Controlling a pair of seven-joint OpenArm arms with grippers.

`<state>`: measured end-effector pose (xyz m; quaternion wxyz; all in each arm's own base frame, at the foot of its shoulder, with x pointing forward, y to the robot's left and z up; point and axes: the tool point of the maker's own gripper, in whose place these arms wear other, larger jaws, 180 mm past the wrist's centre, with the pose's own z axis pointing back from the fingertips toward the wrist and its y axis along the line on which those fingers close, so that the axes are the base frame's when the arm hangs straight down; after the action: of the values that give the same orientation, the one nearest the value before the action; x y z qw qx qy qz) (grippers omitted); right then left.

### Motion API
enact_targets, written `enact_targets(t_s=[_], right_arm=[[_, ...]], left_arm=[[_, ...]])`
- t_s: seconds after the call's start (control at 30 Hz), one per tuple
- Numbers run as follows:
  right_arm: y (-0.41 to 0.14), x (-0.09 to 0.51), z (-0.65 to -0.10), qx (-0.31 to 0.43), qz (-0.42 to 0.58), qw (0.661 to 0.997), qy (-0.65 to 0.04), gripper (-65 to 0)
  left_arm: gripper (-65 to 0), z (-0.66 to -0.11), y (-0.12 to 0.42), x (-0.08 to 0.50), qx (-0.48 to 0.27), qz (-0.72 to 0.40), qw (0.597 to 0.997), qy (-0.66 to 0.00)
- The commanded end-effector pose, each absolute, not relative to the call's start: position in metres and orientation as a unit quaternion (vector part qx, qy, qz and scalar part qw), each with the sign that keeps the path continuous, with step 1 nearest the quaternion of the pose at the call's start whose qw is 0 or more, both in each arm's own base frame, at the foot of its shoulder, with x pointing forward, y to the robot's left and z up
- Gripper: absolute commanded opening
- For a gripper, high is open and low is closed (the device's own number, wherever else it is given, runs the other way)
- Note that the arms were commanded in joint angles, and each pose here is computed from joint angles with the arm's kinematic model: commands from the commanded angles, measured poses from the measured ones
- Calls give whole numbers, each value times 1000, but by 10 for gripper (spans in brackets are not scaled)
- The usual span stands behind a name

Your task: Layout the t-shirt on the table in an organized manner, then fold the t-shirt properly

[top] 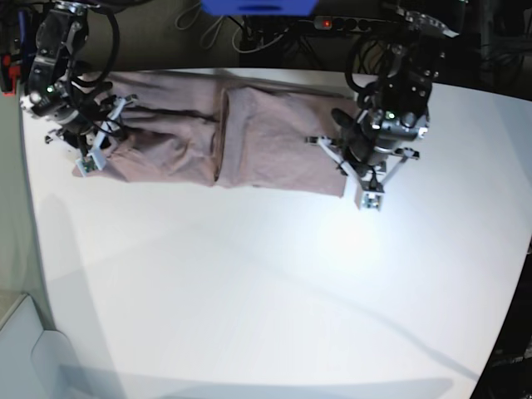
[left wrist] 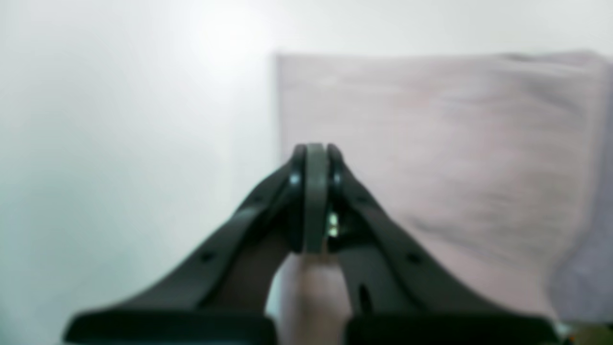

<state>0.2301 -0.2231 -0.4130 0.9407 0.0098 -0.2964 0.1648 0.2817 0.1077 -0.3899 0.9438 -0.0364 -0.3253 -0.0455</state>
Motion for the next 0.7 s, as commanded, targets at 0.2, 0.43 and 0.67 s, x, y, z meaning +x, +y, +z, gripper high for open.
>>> enact_targets(t_s=[0.2, 0.43, 0.67], right_arm=[[-230, 246, -346, -47, 176, 912, -368, -355], [-253, 242, -348, -65, 139, 924, -351, -355], [-263, 239, -377, -41, 99, 940, -325, -349]], left_arm=[[-650, -430, 136, 281, 0, -30, 948, -318], [-650, -439, 142, 278, 7, -28, 951, -308], [-650, -440, 143, 277, 8, -28, 951, -307]])
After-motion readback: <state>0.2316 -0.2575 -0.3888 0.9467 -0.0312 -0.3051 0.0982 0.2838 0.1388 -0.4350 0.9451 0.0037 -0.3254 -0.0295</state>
